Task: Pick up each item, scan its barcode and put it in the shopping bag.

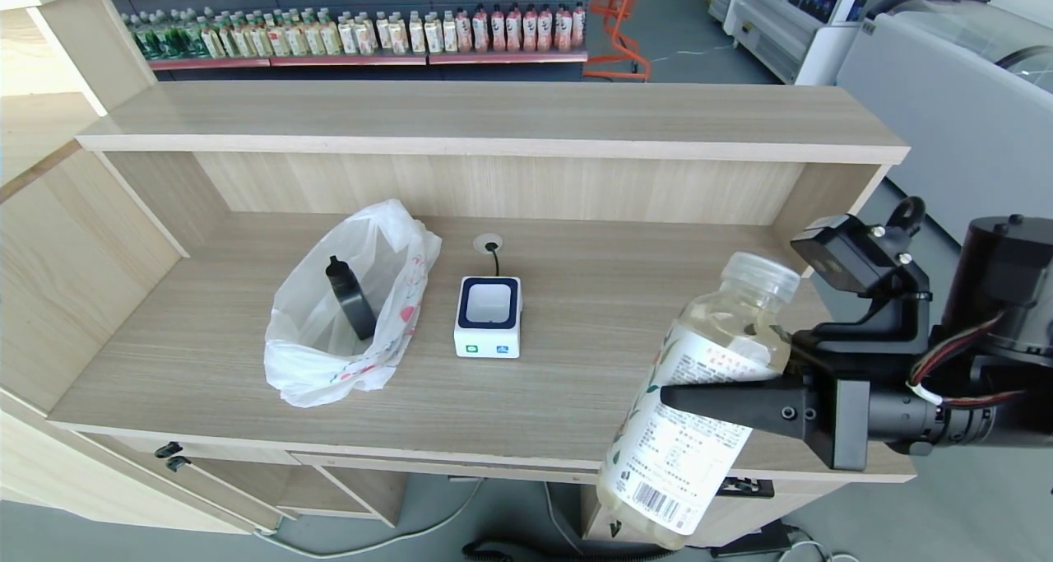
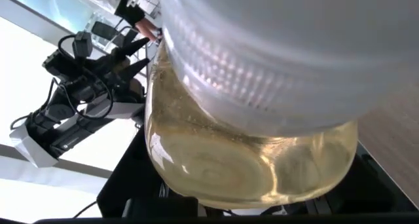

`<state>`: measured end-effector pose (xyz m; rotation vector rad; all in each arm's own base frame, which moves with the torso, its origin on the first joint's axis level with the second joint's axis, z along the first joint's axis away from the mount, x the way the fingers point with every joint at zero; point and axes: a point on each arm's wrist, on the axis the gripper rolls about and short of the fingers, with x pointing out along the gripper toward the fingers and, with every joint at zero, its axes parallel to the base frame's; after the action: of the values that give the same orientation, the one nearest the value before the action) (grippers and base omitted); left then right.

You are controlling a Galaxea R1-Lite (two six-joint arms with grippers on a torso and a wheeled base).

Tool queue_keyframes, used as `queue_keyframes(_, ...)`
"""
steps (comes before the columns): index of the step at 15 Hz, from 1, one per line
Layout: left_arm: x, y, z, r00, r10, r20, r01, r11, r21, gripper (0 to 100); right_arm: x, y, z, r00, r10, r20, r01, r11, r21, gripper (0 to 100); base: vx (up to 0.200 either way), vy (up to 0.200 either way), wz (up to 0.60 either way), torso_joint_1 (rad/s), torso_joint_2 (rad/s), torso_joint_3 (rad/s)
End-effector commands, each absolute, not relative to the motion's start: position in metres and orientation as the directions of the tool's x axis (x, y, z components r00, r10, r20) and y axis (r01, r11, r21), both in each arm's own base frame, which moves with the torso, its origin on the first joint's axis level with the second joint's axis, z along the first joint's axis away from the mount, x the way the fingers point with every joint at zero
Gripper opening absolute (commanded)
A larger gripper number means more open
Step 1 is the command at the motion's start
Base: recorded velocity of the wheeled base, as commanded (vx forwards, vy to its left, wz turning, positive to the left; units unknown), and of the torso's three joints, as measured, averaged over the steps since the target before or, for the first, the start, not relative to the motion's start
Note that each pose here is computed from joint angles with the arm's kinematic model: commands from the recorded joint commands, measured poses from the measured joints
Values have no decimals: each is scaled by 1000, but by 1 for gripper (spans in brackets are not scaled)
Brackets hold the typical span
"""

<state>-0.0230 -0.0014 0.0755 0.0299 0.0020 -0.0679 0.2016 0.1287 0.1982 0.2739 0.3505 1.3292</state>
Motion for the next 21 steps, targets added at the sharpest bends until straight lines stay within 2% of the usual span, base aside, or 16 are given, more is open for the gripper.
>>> queue_keyframes(1, -23, -1, 75, 998, -67, -5, 68, 997, 29, 100, 197, 127, 203, 199, 976, -84, -893, 216, 394, 0, 0, 0, 0, 0, 0, 0)
queue_keyframes(4, -23, -1, 75, 998, -67, -5, 68, 997, 30, 100, 187, 122, 203, 193, 974, -117, -867, 225, 444, 0, 0, 0, 0, 0, 0, 0)
queue_keyframes(14, -23, -1, 75, 998, -67, -3, 68, 997, 30, 100, 185, 126, 203, 168, 979, -118, -874, 203, 442, 0, 0, 0, 0, 0, 0, 0)
queue_keyframes(21, -23, -1, 75, 998, -67, -5, 68, 997, 30, 100, 192, 127, 198, 177, 975, -132, -900, 215, 379, 0, 0, 0, 0, 0, 0, 0)
